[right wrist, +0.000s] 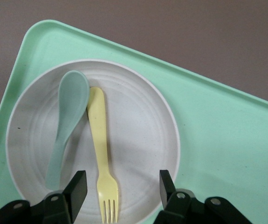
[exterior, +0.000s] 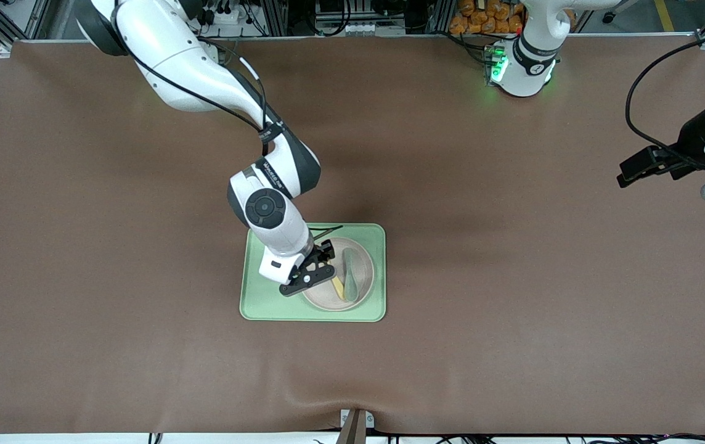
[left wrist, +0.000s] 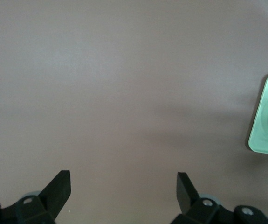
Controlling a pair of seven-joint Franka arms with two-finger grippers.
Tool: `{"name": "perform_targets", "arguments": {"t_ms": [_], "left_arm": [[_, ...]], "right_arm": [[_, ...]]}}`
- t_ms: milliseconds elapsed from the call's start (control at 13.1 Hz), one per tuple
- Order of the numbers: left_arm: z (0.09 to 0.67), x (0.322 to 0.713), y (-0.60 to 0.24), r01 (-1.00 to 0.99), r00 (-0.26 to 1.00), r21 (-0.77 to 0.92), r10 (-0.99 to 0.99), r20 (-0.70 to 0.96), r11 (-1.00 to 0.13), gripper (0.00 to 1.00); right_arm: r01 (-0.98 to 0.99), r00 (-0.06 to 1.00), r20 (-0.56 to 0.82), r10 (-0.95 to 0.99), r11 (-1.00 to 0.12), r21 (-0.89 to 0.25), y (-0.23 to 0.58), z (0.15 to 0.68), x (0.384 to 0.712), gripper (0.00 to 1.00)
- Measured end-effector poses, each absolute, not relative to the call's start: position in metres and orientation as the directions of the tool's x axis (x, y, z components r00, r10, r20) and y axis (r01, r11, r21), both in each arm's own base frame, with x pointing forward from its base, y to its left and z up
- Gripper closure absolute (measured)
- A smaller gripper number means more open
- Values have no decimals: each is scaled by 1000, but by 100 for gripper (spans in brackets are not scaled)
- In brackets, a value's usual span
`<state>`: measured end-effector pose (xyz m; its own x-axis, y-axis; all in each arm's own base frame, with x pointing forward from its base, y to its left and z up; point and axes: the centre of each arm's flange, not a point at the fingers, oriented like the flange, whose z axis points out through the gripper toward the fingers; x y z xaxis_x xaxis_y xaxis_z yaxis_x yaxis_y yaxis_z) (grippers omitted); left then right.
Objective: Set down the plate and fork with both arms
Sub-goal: 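Lower the right gripper over the yellow fork and grasp it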
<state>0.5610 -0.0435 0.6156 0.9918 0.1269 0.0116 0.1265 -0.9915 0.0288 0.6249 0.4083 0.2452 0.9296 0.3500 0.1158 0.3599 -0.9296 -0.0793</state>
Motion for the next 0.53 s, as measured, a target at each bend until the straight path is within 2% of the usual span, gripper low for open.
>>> {"name": "perform_targets", "arguments": {"t_ms": [229, 305, 534], "left_arm": [[617, 547, -46, 57, 998, 22, 58, 20, -998, 0], [618, 546, -47, 53, 998, 21, 53, 18, -998, 0], [626, 543, -47, 48, 999, 19, 48, 13, -999, 0]], "right_arm": [[359, 929, 129, 347, -929, -85, 418, 225, 621, 34], [361, 928, 131, 348, -929, -86, 420, 220, 619, 41], [364, 927, 135, 351, -927, -88, 424, 211, 617, 44]]}}
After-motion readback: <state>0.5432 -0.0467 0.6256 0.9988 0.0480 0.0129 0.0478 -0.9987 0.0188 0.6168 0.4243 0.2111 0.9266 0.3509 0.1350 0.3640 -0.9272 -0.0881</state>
